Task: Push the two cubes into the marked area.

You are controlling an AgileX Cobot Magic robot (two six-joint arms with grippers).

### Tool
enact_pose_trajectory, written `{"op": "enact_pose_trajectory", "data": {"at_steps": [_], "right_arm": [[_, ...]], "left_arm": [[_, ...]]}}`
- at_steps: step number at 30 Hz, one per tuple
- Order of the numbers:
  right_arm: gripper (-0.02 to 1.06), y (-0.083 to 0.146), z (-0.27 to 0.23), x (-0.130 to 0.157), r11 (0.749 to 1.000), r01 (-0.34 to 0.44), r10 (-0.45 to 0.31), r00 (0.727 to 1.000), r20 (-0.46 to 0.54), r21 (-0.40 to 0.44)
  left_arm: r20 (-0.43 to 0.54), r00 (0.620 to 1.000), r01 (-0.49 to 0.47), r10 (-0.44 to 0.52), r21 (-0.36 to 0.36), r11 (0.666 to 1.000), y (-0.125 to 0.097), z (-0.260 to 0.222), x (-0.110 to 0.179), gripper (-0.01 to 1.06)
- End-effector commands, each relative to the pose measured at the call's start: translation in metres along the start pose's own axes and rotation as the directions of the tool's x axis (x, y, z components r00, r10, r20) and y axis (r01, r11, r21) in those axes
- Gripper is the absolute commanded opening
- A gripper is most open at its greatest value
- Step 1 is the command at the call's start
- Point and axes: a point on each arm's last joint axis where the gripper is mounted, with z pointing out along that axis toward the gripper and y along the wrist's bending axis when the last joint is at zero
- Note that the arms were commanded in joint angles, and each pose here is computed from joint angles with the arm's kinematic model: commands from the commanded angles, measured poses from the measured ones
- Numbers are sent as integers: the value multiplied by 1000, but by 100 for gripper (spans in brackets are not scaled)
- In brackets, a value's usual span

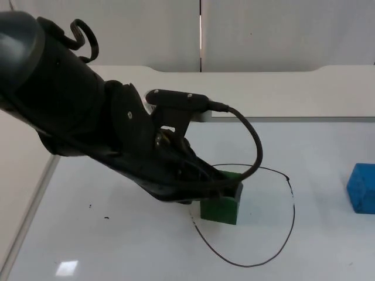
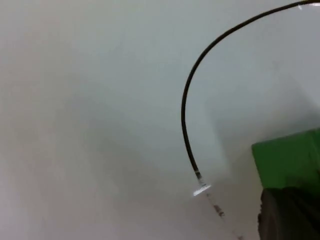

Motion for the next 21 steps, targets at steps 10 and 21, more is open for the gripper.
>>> {"op": "enact_pose_trajectory", "data": {"at_steps": [10,21], "right_arm": [[71,0,-2,-1,1000,5,-5,1000,4,0],[71,0,-2,-1,1000,10,-10,1000,4,0]], "left_arm": [[3,999,-46,46,8,999,-2,-3,-2,0],[0,991,-131,132,49,990,-9,-34,-11,0]]}}
